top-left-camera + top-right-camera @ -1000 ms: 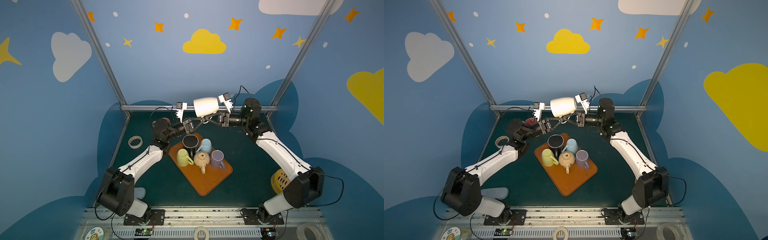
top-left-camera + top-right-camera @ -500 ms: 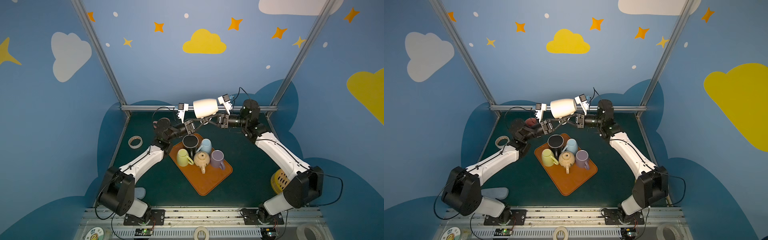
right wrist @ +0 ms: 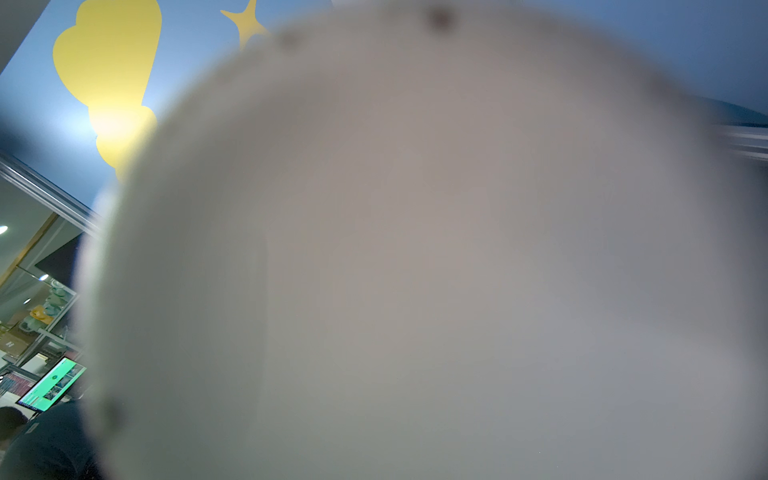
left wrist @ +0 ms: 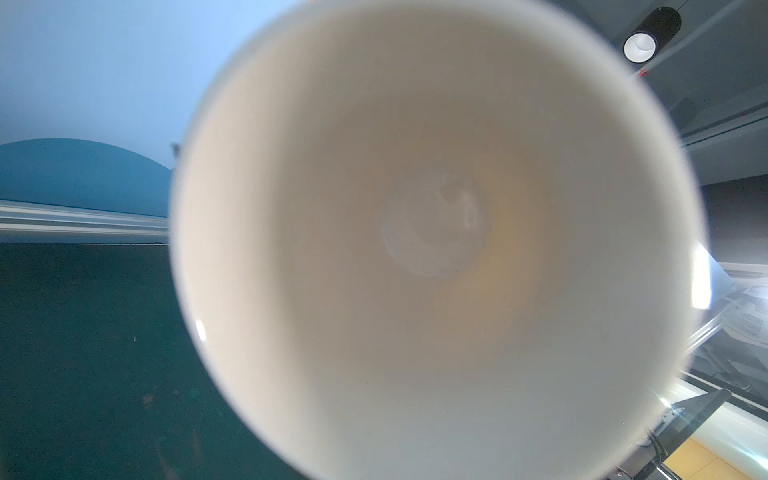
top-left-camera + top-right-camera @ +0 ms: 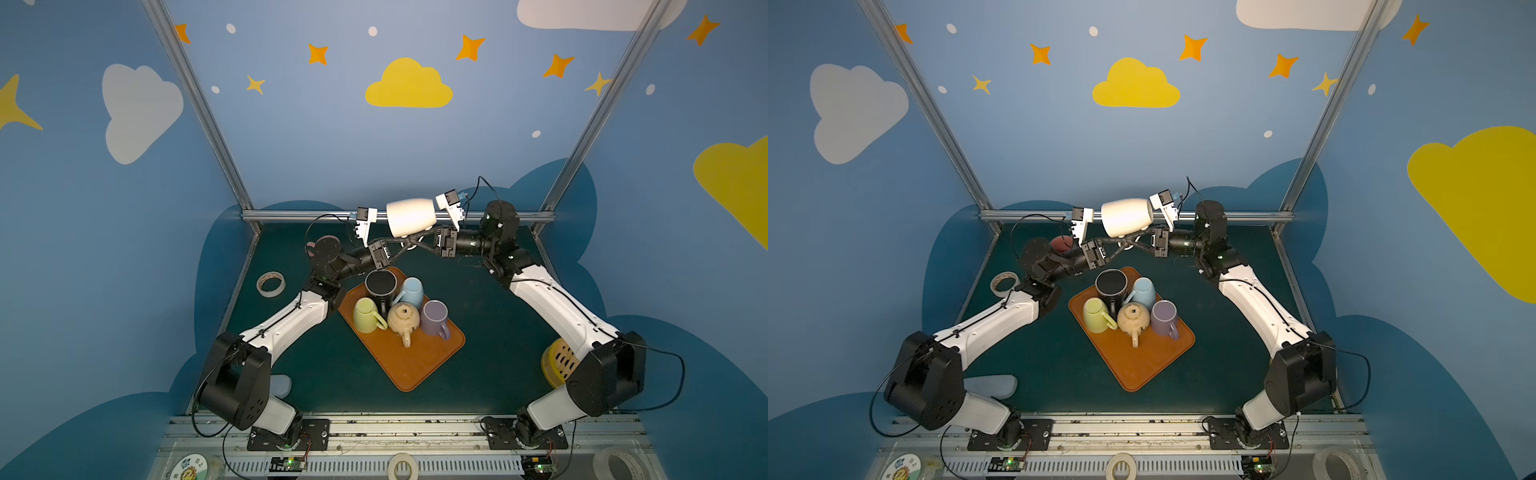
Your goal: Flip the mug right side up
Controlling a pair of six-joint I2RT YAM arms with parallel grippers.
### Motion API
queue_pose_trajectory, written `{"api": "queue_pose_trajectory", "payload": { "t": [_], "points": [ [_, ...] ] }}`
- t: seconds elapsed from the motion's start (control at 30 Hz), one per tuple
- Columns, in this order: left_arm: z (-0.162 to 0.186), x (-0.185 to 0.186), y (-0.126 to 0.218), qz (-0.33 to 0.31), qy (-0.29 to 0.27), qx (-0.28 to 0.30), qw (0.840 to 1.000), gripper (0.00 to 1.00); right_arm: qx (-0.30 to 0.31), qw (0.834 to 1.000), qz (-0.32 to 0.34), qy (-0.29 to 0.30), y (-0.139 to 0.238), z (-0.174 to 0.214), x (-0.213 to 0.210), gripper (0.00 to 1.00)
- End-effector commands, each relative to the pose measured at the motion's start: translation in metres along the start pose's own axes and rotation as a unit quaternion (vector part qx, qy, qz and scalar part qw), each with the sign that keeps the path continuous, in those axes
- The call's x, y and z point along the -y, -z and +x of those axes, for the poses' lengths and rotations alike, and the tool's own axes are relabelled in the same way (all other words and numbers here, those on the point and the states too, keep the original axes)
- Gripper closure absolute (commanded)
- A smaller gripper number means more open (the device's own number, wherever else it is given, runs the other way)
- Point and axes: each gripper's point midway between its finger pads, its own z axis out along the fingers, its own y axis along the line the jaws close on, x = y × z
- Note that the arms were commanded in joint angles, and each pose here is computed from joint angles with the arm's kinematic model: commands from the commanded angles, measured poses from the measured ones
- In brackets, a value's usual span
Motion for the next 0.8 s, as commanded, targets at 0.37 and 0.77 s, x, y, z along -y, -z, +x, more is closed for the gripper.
{"api": "queue_pose_trajectory", "payload": {
  "t": [0.37, 0.77],
  "points": [
    [0.018, -0.009, 0.025, -0.052, -0.019, 0.029, 0.998, 0.96, -0.021, 0.999, -0.026, 0.005, -0.013, 0.018, 0.003, 0.84],
    [0.032, -0.018, 0.06, -0.115, -0.031, 0.058, 0.991, 0.97, -0.047, 0.998, -0.041, -0.021, -0.04, 0.046, 0.015, 0.67]
  ]
}}
